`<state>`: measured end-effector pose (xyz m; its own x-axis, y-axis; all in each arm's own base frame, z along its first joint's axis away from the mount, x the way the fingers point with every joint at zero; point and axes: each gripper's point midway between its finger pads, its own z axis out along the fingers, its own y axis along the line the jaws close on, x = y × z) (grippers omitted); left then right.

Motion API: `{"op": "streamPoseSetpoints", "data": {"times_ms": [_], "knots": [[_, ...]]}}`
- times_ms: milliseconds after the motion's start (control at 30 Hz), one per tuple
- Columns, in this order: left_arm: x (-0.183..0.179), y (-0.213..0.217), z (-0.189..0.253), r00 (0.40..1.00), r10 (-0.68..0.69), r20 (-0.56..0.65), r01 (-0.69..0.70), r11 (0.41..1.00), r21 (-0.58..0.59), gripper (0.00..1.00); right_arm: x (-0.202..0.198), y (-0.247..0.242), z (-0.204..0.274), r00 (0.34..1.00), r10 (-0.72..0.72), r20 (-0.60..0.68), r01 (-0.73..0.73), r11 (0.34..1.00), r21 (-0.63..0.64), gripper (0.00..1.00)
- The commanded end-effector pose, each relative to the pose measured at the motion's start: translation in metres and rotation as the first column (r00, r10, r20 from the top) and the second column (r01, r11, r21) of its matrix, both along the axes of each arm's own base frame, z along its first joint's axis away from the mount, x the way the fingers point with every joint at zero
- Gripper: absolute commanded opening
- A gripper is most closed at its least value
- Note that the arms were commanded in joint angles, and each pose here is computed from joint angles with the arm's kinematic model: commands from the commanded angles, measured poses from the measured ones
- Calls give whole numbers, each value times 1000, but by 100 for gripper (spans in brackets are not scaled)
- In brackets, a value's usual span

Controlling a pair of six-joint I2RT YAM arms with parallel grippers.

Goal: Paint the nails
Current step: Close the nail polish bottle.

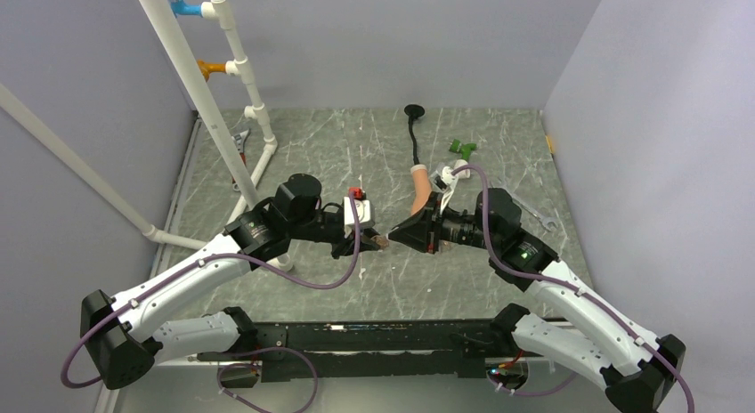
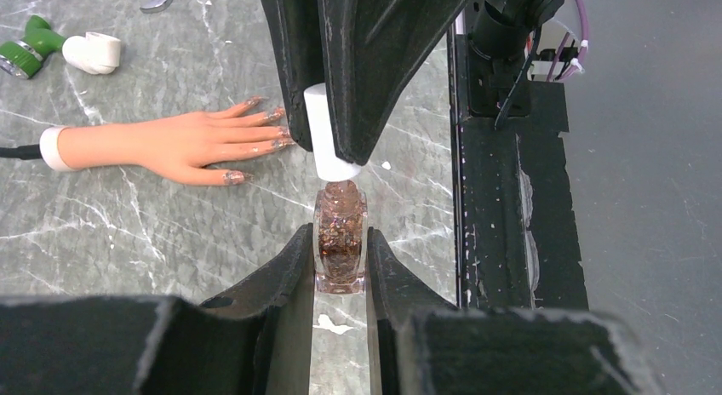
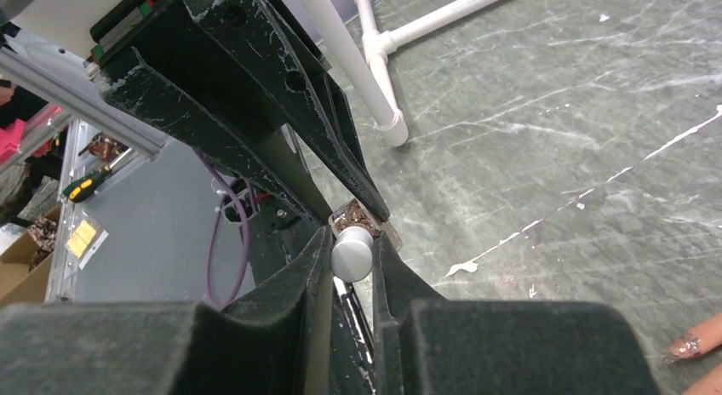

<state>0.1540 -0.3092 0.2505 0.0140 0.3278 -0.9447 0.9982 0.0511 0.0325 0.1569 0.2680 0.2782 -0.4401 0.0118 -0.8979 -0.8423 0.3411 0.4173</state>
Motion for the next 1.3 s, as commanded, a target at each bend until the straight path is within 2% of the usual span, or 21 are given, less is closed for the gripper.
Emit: {"op": "streamPoseSetpoints", "data": {"times_ms": [0, 900, 1100, 1267], "knots": [[2, -6, 28, 999, -11, 47, 14, 997, -70, 0, 1, 5, 15, 999, 10, 44, -10, 1000, 2, 0], [6, -4, 29, 998, 14, 61, -10, 997, -74, 0, -3, 18, 2, 998, 4, 64, 1, 996, -89, 0], [14, -2, 29, 996, 62, 69, -57, 996, -72, 0, 4, 19, -6, 998, -51, 34, 54, 992, -111, 0], [25, 1, 28, 988, 130, 82, -125, 990, -62, 0, 19, 12, -11, 983, -185, -24, 180, 976, -120, 0]]}}
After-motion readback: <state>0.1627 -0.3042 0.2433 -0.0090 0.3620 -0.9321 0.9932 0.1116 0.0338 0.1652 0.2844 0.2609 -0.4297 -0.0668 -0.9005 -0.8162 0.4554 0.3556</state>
